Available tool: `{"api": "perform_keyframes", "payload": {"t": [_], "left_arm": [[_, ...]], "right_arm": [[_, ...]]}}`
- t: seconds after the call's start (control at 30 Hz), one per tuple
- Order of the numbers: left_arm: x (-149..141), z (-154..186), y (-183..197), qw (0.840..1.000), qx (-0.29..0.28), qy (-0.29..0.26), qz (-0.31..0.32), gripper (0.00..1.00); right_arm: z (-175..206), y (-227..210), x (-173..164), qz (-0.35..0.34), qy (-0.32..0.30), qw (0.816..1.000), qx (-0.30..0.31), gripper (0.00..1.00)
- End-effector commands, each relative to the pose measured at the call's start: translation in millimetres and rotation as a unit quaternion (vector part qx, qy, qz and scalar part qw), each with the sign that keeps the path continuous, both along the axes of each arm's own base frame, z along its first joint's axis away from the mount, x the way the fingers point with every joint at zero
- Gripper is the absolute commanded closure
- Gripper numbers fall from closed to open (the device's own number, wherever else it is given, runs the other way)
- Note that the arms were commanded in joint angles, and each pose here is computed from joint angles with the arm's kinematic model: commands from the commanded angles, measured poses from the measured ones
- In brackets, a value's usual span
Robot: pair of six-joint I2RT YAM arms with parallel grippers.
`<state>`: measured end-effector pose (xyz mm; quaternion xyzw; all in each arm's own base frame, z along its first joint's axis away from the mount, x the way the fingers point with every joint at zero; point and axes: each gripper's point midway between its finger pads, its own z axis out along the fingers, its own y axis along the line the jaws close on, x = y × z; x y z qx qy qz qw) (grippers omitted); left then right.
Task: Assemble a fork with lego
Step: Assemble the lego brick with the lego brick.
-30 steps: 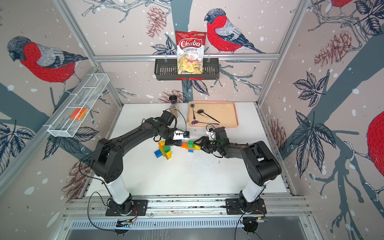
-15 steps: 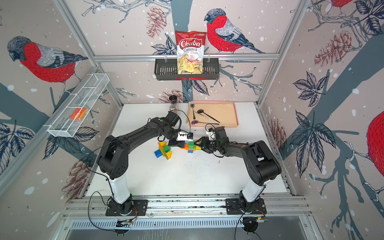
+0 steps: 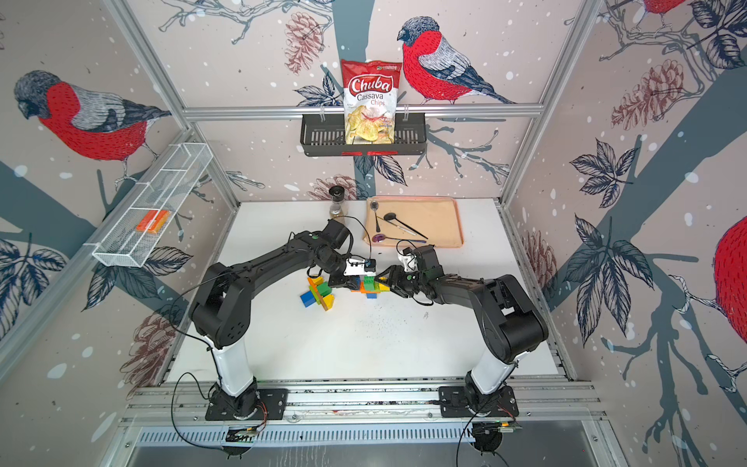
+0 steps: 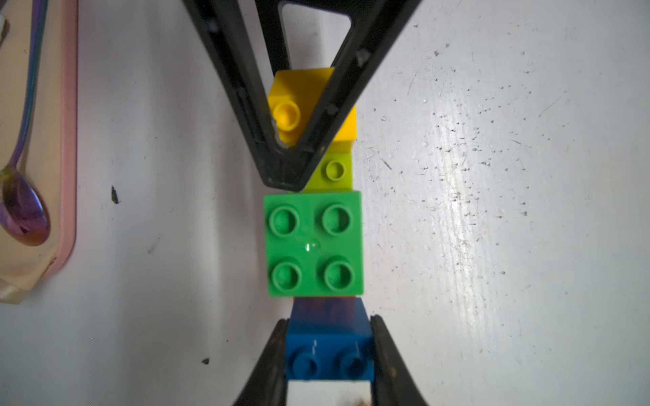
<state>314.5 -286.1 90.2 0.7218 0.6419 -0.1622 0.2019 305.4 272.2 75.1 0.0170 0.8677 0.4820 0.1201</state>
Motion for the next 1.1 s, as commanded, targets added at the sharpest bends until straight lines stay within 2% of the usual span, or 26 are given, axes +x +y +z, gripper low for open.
{"api": "perform_keyframes", "payload": {"t": [0.0, 0.57, 0.83, 1.07], "left_arm": [[-2.2, -7.2, 4.8, 1.0, 0.01, 0.007, 0.016, 1.0], [-3.7, -3.2, 4.7, 0.999, 0.002, 0.023, 0.024, 1.0], [-2.4, -8.0, 4.3, 0.999, 0.012, 0.03, 0.028, 1.0], [-1.3, -5.7, 1.8, 0.999, 0.008, 0.028, 0.03, 1.0]], "right_arm": [[-5.1, -3.4, 0.0, -0.006, 0.0, 1.0, -0.016, 0.4], [-30.3, -11.4, -12.4, -0.007, 0.025, 0.999, -0.022, 0.48], [-24.9, -11.1, -10.7, -0.009, 0.021, 1.0, -0.017, 0.47], [-18.4, -13.6, -8.9, -0.013, 0.015, 1.0, -0.009, 0.43]]}}
